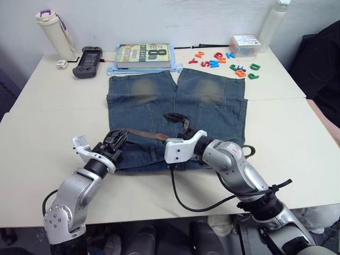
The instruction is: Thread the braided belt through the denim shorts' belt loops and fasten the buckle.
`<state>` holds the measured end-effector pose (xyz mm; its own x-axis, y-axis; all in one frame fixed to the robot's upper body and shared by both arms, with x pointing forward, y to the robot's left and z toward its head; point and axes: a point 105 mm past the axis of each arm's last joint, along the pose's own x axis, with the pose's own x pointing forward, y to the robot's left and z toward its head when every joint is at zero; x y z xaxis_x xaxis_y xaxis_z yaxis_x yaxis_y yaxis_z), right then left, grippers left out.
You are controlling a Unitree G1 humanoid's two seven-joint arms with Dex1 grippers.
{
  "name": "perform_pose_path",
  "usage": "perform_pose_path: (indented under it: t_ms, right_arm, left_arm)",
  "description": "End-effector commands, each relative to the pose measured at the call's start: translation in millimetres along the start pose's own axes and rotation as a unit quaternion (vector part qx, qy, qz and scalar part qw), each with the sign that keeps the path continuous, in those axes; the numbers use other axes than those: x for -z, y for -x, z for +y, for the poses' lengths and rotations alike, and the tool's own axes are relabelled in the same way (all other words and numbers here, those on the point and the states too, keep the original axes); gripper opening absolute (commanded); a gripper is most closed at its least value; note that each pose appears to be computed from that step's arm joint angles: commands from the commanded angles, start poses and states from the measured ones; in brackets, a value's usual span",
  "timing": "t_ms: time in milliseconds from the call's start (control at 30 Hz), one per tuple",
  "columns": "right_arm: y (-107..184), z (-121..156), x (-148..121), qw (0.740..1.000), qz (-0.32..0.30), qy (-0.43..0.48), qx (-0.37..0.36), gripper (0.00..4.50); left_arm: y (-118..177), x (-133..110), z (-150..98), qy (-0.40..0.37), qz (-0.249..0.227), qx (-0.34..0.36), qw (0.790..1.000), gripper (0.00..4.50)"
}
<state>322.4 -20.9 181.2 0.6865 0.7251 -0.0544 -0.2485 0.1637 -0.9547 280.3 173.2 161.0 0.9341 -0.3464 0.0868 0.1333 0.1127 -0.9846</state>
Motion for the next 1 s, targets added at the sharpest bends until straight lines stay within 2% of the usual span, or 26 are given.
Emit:
perform_pose_path:
  t_ms: [33, 300, 667, 800, 933, 1000]
  right_arm:
    - [16.6, -15.2, 13.6, 0.998, 0.028, -0.040, 0.037, 4.47]
    - [51.2, -12.0, 46.3, 0.986, 0.089, -0.133, 0.036, 4.47]
    - [46.8, -1.5, 33.2, 0.981, 0.074, -0.180, 0.015, 4.47]
    - [47.5, 12.2, 19.6, 0.960, 0.054, -0.275, -0.032, 4.47]
    - [55.3, 24.2, 8.4, 0.919, 0.042, -0.381, -0.092, 4.47]
    - [58.3, 24.4, 3.6, 0.908, 0.033, -0.402, -0.112, 4.47]
  left_arm:
    - [19.8, -10.4, -5.6, -0.030, -0.010, 0.031, 0.999, 0.00]
    - [49.3, -32.9, 17.7, -0.068, -0.008, 0.000, 0.998, 0.00]
    - [39.6, -34.0, 23.1, -0.062, -0.022, 0.020, 0.998, 0.00]
    - [30.2, -34.0, 28.9, -0.065, -0.024, 0.016, 0.997, 0.00]
    - [23.6, -26.7, 31.5, -0.057, -0.016, 0.015, 0.998, 0.00]
    - [19.9, -22.2, 31.2, -0.057, -0.013, 0.017, 0.998, 0.00]
